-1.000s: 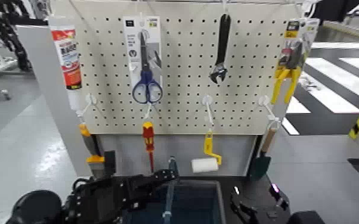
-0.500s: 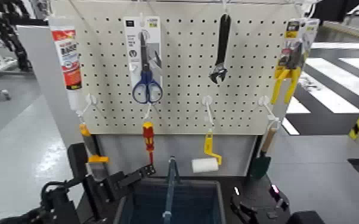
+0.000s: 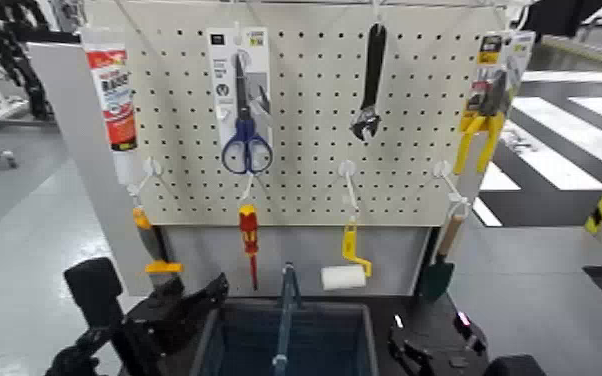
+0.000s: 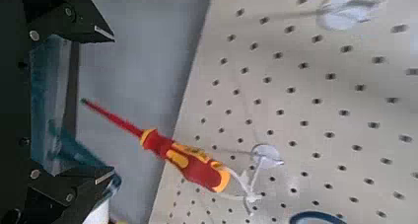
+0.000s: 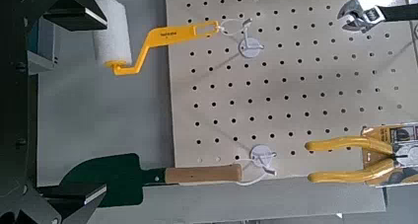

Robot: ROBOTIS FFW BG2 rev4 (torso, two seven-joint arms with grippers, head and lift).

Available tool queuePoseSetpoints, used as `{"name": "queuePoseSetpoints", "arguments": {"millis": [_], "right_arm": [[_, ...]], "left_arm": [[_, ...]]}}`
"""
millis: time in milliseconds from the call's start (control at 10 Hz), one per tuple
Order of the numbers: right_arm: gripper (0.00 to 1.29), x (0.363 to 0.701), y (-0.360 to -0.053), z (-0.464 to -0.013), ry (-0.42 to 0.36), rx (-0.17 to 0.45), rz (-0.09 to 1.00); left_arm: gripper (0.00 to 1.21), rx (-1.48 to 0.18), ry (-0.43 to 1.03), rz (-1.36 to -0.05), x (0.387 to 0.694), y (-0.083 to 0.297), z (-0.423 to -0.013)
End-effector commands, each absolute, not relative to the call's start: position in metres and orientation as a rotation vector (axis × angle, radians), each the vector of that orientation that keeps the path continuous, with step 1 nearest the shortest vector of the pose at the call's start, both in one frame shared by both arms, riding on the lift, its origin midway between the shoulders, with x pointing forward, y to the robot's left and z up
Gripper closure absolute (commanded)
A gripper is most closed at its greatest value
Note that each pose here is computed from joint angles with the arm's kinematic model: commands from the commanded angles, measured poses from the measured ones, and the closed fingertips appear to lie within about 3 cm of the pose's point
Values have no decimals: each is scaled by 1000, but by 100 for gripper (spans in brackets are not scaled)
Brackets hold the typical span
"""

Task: Place the crate on the table.

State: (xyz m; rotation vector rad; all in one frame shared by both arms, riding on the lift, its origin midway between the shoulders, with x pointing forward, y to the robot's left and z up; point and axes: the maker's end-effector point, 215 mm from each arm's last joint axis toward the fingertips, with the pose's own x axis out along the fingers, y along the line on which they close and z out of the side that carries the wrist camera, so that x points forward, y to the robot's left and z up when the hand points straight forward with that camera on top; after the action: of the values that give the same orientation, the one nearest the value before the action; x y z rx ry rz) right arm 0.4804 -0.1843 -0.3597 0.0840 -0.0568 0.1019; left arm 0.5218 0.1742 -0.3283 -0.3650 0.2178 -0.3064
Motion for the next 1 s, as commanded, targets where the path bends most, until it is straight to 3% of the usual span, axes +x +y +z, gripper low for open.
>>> {"name": "queuePoseSetpoints", "arguments": {"millis": [100,500,1000], "right_arm": [[14,478,-184,-360,-59,92,98],[14,475,-181,-362,-56,102,100],[14,474,-182,-361,-56,105,96]], "left_arm": [[33,-226,104,-188,508,205,-327],[33,-2,-4,-136,483,214,-327],[33,19,-30,-101,461,218,-340]]}}
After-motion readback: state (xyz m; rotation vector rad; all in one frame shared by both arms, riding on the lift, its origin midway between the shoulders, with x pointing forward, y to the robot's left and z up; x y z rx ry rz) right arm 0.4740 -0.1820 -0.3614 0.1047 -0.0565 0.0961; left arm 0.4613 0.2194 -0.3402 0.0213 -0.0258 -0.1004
